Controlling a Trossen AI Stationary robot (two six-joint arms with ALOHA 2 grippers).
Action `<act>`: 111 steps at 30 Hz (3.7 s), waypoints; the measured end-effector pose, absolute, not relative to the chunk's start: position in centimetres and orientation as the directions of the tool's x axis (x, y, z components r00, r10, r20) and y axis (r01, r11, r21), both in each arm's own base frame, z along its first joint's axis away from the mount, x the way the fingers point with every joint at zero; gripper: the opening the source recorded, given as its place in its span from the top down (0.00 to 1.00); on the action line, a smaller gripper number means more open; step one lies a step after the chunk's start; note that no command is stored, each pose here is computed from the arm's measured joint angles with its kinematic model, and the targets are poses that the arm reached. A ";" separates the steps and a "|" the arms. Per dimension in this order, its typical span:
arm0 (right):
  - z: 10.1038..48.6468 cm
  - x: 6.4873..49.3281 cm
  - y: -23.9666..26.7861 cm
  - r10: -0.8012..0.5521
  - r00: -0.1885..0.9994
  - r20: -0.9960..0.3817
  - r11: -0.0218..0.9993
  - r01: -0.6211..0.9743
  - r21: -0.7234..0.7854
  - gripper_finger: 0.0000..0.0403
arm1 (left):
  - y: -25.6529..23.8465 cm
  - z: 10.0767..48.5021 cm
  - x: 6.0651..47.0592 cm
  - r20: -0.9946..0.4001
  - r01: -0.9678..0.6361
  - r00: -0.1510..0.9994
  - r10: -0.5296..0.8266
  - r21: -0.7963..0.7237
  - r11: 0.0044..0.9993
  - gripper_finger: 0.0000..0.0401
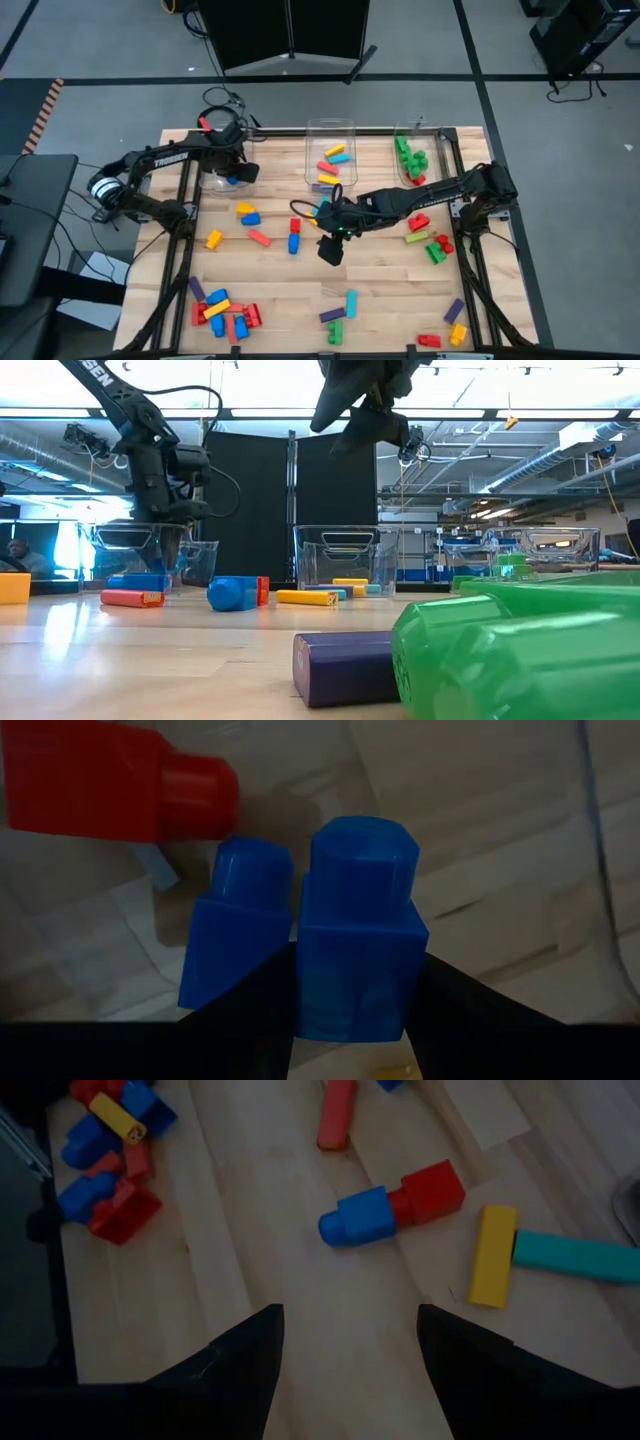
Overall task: Sort blocks by size
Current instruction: Put the blue 1 stud game piece into the left transparent bin, then put the purple block into the middle transparent bin
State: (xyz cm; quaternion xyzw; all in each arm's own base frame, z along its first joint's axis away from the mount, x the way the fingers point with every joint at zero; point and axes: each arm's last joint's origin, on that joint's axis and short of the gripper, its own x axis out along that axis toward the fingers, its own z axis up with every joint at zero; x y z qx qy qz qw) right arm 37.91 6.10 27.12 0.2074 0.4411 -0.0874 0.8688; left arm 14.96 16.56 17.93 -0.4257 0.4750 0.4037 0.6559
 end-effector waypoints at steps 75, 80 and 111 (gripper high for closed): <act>27.2 38.1 5.5 0.017 0.608 -0.793 0.897 0.341 0.281 0.46 | 16.0 26.6 15.0 -0.840 -0.832 0.401 0.366 -0.166 0.530 0.43; 27.2 38.0 5.3 -0.064 0.603 -0.795 0.910 0.363 0.201 0.46 | 13.7 28.6 14.6 -0.784 -0.783 0.481 0.393 -0.182 0.595 0.44; 24.4 22.8 8.5 -0.153 0.576 -0.803 0.828 0.518 0.214 0.47 | -4.5 29.9 22.0 -0.583 -0.275 0.803 0.121 -0.182 0.944 0.48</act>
